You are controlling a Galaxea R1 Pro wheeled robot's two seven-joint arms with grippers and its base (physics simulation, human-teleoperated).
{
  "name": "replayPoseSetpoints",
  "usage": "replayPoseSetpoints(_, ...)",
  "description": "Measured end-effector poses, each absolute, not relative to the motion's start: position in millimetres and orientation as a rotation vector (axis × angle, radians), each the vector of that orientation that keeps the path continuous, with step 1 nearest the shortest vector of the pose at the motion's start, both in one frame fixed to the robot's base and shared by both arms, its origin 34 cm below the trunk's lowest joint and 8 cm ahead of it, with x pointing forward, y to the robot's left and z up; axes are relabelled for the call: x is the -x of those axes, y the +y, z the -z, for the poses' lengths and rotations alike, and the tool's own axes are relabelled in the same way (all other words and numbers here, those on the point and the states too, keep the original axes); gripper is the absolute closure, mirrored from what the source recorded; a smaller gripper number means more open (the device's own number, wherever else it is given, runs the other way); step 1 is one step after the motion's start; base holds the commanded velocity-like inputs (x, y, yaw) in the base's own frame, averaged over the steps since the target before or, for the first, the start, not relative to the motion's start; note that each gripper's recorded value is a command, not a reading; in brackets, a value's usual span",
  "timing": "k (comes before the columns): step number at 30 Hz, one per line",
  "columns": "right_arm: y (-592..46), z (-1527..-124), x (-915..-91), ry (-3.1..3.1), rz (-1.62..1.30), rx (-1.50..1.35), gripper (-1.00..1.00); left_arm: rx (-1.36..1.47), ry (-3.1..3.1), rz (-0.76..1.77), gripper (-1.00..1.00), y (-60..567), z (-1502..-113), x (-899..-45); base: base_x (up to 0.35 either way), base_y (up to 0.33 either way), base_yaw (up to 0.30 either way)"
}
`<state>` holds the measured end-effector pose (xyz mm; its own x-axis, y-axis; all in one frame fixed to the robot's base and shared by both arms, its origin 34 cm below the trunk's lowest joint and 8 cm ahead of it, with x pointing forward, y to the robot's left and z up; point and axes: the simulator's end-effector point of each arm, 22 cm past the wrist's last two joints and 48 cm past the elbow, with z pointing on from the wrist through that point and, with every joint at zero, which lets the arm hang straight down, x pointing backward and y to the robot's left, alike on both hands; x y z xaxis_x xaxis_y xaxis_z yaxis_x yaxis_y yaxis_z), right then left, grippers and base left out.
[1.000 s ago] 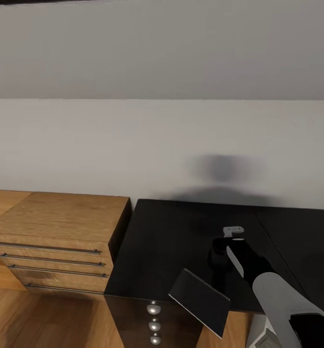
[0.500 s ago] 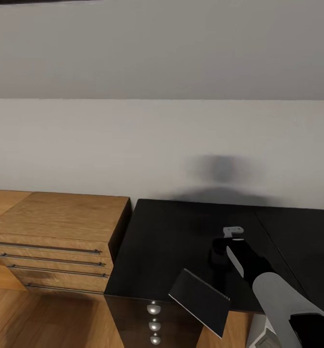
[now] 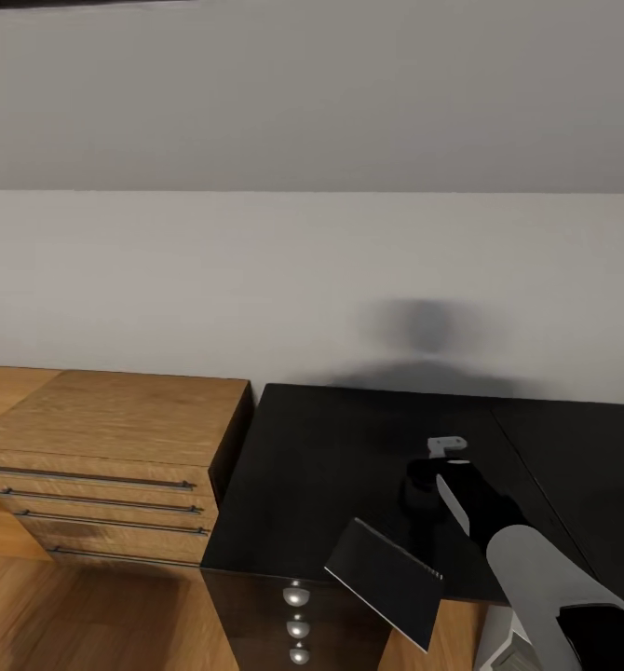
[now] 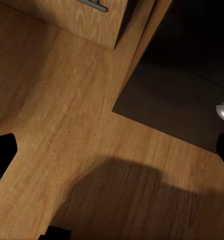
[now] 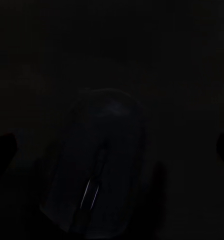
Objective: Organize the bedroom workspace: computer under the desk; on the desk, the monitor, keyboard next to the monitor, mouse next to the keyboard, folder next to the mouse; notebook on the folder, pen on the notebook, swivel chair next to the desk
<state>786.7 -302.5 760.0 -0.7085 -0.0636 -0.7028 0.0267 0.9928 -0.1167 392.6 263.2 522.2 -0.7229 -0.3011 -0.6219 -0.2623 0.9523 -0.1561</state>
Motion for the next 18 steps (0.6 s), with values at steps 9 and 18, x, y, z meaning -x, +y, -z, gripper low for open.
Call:
replayPoseSetpoints(9,-301.8,-760.2,-786.9,2.353,0.144,0.029,-1.0,0.394,2.415,0.075,-1.0,263.1,-522.2,-392.6,0.0,0.0,0.0)
replayPoseSetpoints(18,-301.9,-754.0,-787.0,2.353,0.144,0.028,-1.0,0.397,2.415,0.073,-1.0,262.9,-515.8,-392.5,0.0,0.0,0.0)
